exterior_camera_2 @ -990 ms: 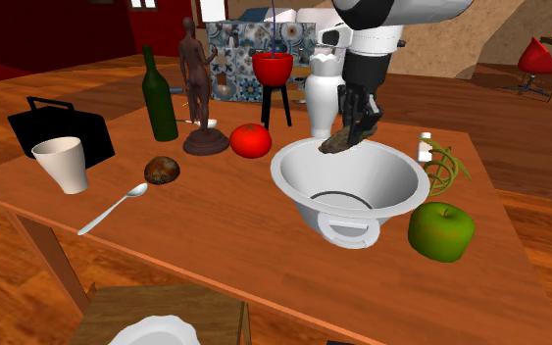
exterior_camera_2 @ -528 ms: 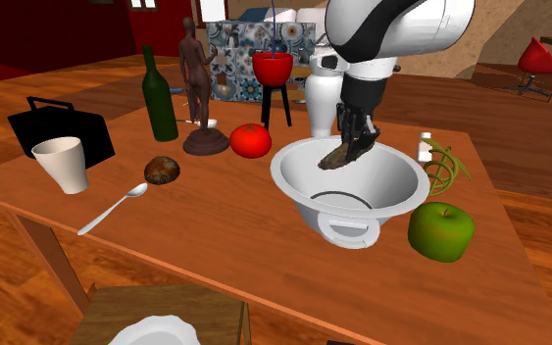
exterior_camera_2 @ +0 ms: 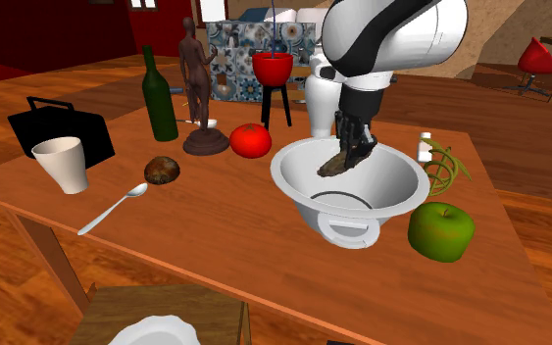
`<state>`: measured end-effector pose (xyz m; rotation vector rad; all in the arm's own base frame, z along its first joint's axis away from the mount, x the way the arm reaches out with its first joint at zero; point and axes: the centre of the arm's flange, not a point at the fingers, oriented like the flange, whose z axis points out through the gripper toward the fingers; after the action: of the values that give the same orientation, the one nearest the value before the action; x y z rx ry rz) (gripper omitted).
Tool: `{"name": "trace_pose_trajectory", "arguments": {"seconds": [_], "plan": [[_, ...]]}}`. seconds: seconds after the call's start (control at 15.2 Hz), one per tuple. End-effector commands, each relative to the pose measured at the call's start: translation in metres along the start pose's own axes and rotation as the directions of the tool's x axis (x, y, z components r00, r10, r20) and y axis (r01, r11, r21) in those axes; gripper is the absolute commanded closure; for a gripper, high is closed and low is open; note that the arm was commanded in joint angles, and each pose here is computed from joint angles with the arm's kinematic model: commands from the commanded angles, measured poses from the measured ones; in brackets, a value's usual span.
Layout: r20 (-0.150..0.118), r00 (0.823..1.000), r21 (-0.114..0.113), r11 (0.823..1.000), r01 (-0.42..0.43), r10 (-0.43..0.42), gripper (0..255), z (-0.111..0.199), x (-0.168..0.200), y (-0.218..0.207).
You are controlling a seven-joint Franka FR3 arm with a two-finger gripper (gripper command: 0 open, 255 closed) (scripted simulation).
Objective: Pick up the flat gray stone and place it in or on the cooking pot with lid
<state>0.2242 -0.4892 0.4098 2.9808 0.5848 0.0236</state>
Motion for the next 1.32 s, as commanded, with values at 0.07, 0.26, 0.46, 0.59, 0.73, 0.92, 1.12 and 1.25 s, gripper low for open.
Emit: {"name": "trace_pose_trajectory", "arguments": {"seconds": [0.07,0.26,0.46,0.59,0.73,0.92,1.12,1.25], "plan": [[0.000,1.000,0.000,1.000,0.000,0.000,255,0.000,0.000,0.000],[0.000,1.000,0.000,1.000,0.000,0.000,0,0.000,0.000,0.000],[0.000,1.000,0.000,1.000,0.000,0.000,0,0.000,0.000,0.000],[0.000,1.000,0.000,1.000,0.000,0.000,0,-0.026,0.000,0.000],[0.000,1.000,0.000,1.000,0.000,0.000,0,-0.050,0.000,0.000],[0.000,1.000,0.000,1.000,0.000,0.000,0,-0.050,0.000,0.000],[0.000,1.000,0.000,1.000,0.000,0.000,0,-0.050,0.000,0.000],[0.000,1.000,0.000,1.000,0.000,0.000,0,-0.050,0.000,0.000]]}}
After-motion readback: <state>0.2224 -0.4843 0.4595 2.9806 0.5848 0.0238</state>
